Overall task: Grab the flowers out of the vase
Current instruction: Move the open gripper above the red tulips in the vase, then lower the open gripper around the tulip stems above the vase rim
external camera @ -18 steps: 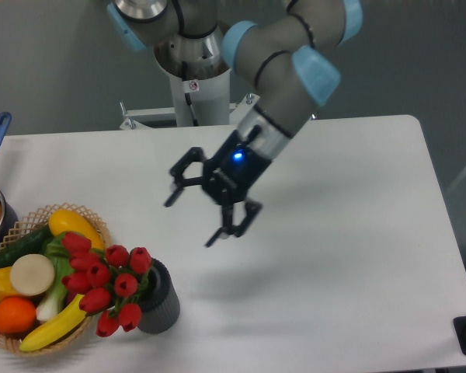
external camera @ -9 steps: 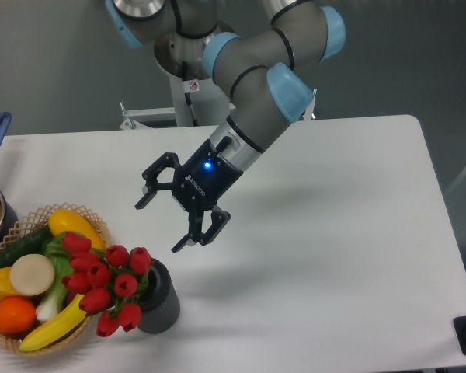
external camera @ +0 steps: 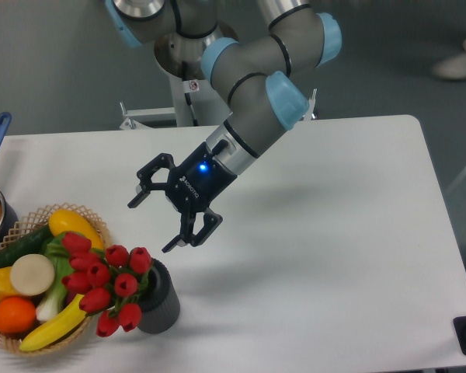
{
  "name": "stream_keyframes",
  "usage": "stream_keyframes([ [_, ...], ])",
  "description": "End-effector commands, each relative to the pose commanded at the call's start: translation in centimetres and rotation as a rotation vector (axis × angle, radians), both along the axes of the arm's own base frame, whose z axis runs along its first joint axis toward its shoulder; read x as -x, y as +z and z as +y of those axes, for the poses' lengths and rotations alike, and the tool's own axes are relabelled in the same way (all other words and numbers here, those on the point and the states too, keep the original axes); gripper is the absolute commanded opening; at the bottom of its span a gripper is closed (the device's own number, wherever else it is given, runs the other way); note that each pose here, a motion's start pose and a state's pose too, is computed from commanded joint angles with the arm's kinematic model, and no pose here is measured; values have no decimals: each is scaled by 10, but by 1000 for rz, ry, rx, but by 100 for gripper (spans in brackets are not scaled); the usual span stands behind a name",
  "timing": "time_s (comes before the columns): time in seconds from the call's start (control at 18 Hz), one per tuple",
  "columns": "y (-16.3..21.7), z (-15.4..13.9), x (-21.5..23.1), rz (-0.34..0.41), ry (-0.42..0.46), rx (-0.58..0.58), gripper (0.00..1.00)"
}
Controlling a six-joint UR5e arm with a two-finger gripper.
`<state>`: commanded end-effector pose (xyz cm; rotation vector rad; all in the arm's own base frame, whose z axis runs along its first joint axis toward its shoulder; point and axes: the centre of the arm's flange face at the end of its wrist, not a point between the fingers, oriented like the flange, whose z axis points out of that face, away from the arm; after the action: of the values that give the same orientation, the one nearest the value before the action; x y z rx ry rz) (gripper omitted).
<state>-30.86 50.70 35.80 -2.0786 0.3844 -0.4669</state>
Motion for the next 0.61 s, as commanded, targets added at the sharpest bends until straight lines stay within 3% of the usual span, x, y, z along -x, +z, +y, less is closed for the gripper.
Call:
stream_keyframes([
  [0.33, -17, 3, -11, -1, -34, 3, 100],
  [0.61, -28, 20, -4, 54, -53, -44, 100],
])
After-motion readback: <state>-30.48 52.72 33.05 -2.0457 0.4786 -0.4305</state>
